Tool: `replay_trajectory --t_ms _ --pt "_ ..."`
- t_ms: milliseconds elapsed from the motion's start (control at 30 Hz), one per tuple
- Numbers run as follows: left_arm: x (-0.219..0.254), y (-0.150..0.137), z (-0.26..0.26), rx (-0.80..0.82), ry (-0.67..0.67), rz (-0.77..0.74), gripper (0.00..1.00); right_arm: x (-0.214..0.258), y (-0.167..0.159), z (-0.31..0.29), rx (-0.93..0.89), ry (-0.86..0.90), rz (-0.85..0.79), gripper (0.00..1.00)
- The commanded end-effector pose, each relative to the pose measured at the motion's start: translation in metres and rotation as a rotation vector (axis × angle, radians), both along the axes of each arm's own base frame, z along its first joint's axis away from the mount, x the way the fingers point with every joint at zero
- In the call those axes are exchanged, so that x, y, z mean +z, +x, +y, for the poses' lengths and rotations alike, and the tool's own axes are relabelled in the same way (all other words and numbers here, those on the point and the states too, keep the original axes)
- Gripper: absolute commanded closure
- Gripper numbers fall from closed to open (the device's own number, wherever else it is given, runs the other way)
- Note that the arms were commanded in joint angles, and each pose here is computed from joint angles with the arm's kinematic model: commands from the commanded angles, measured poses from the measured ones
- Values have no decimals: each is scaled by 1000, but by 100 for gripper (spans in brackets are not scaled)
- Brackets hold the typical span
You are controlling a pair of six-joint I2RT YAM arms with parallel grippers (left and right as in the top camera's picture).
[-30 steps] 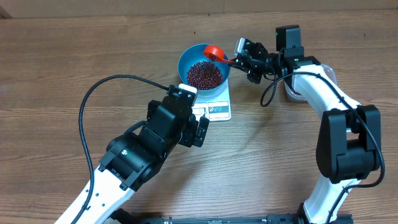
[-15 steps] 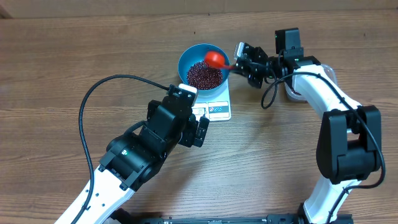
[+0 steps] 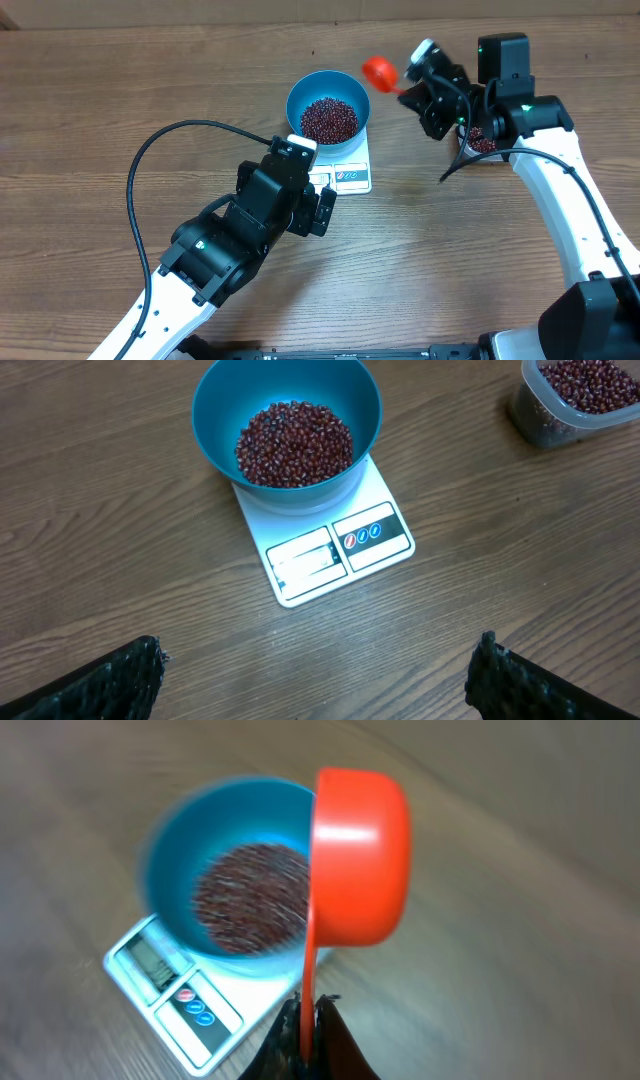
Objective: Scoop item into bowl and weigh 150g on scale
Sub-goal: 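Return the empty scoop right into the bean tub, then dip the red scoop into the red beans and drag it through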
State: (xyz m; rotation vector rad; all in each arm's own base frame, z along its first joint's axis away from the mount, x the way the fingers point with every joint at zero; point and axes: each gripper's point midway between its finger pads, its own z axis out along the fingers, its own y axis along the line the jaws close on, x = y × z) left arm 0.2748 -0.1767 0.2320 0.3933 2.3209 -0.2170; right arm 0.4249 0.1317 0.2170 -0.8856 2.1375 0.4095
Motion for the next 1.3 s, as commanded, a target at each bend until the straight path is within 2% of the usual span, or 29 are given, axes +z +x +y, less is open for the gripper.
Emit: replay_trajectory --t_ms 0,167,367,567,833,867,1033,1100,1133,1200,1267 --pt "0 3 3 24 -1 -1 1 -7 16 -73 -503 62 157 96" --pt "0 3 3 24 -1 -1 0 -18 9 -132 -674 78 231 96" --pt "0 3 3 24 -1 -1 1 -46 -17 -187 -832 13 361 96" --pt "0 3 3 24 -1 -1 0 -59 -30 -192 -853 -10 437 96" --pt "0 3 3 24 -1 -1 0 -60 -32 -192 -855 -15 447 96" --pt "0 3 3 24 -1 -1 1 -60 -32 -192 -856 -15 445 89" --pt "0 3 3 24 -1 -1 0 -59 -30 -193 -856 -13 438 80" --pt "0 3 3 24 -1 -1 1 -59 -29 -193 -856 -12 433 95" --pt "0 3 3 24 -1 -1 0 -59 -29 -193 -856 -12 431 95" --pt "0 3 3 24 -1 -1 0 -58 -28 -193 -856 -11 428 82" --pt "0 3 3 24 -1 -1 1 -58 -27 -193 -856 -10 425 83"
